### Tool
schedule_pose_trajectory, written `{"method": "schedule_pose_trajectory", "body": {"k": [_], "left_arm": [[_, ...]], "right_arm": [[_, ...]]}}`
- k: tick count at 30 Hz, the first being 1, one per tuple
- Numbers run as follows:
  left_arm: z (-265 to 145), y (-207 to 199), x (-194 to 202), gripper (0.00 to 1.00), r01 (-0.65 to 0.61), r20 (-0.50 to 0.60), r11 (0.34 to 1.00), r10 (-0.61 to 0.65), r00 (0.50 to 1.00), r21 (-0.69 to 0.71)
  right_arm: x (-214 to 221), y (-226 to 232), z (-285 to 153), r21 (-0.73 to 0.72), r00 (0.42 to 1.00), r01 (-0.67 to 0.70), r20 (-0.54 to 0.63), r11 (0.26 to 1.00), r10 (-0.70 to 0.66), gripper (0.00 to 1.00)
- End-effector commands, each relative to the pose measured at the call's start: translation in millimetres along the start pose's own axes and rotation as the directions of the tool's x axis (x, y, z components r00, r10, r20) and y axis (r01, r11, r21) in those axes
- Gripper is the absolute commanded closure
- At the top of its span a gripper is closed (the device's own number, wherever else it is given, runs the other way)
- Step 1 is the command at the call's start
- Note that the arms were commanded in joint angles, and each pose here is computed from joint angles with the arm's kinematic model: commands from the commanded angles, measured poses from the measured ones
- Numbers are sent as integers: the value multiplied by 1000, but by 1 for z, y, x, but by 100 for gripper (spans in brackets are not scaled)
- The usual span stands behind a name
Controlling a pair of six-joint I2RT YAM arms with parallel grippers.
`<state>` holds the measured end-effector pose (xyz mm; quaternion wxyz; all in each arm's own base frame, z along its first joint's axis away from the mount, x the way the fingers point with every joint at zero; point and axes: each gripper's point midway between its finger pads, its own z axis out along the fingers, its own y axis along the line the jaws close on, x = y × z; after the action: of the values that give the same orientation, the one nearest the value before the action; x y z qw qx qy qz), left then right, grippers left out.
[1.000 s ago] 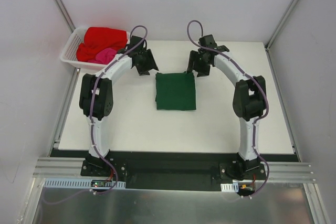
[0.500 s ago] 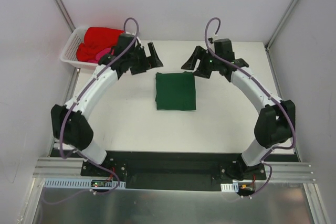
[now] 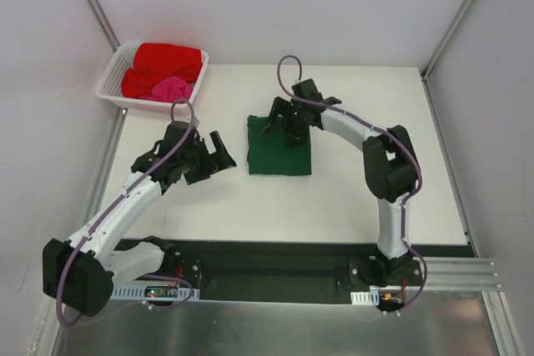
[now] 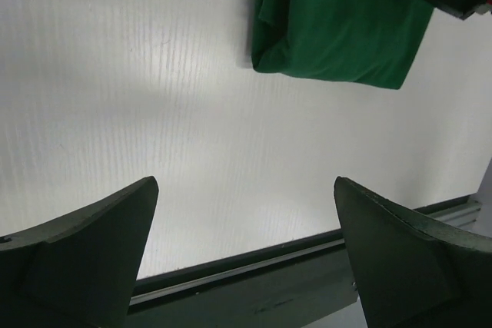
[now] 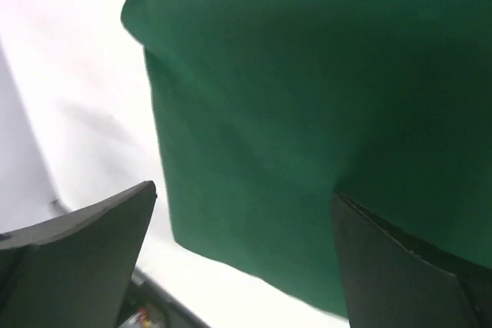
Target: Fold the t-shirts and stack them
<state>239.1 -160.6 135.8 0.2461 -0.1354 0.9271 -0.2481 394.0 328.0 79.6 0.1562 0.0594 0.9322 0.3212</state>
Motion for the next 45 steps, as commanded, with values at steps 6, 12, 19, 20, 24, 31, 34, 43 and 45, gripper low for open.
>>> {"method": "schedule_pose_trajectory", "body": {"k": [6,12,19,20,24,31,34,43,45], "left_arm": [[-15,-2,-16,1,-15,63,998,11,998,67],[-17,5,-31,1,-18,59,999,16,998,41],[-22,20,-33,1,26,35,1000,-26,999,1],[-22,23,-32,1,28,39,1000,-28,999,-3],[-26,34,-31,1,36,58,999,-34,998,-35],[-28,49,-31,1,63,55,994,-59,997,-84],[-28,51,-32,1,63,57,994,-58,997,-91],[-31,66,-42,0,82,90,987,-70,994,-140],[-33,69,-45,1,86,107,984,-70,992,-154]], "right_arm": [[-28,-4,-141,301,968,182,114,936,-225,4],[3,-41,-167,503,944,237,81,831,-319,4],[39,-43,-182,488,946,199,131,850,-296,4],[43,-33,-178,466,942,210,137,859,-305,4],[48,-8,-166,507,915,267,134,820,-381,4],[61,19,-134,502,927,244,129,830,-351,4],[59,20,-118,490,934,213,151,845,-323,4],[32,55,-49,452,924,278,114,847,-364,3],[27,46,-40,472,920,282,113,835,-375,3]]}}
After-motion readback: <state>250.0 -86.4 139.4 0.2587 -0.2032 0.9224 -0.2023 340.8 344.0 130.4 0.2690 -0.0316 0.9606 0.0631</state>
